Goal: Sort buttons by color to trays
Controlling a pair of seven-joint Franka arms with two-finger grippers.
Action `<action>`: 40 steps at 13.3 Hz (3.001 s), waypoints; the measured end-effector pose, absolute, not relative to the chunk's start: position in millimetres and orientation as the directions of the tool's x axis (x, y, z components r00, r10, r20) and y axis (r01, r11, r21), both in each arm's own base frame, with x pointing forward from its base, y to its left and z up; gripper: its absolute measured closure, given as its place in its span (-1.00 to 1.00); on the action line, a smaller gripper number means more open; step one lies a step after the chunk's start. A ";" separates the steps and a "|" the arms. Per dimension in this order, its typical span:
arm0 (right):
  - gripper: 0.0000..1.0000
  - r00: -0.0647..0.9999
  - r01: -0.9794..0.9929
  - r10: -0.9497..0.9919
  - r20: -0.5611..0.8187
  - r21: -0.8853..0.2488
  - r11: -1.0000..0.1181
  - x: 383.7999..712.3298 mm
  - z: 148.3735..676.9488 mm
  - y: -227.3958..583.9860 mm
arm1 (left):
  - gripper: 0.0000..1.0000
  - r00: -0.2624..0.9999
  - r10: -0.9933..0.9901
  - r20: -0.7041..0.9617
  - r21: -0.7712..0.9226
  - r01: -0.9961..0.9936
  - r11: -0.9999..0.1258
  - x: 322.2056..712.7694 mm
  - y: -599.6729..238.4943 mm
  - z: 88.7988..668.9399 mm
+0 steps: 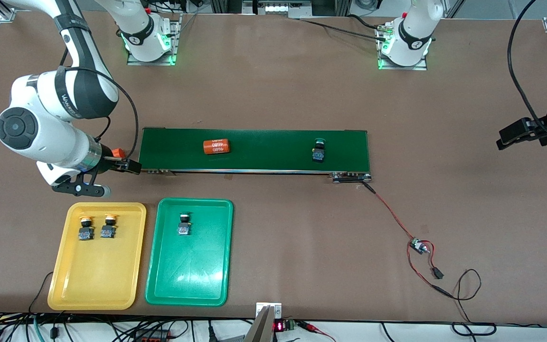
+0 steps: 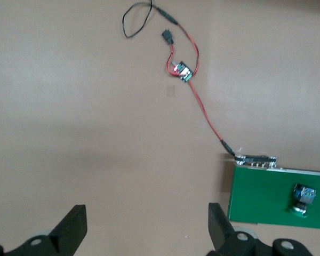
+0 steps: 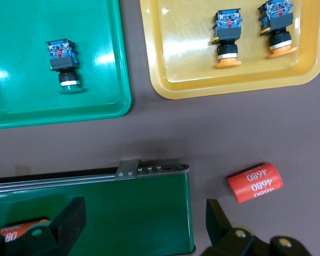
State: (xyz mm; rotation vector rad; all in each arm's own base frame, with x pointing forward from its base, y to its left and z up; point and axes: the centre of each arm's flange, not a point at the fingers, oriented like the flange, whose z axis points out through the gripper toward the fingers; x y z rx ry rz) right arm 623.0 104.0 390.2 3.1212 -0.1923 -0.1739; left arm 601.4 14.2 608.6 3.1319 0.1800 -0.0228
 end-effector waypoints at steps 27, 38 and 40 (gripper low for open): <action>-1.00 0.995 0.049 0.051 -0.083 -0.028 -0.998 601.1 418.9 124.2 | -1.00 0.995 0.100 0.000 0.033 0.100 -0.994 591.2 20.6 613.8; -1.00 0.995 0.039 0.041 -0.089 -0.027 -0.999 602.0 415.7 118.0 | -1.00 0.995 0.100 -0.004 0.031 0.100 -0.994 589.5 20.7 608.5; -1.00 0.995 0.038 0.040 -0.089 -0.027 -0.999 602.1 415.7 117.3 | -1.00 0.995 0.101 0.004 0.031 0.101 -0.994 589.1 20.8 602.3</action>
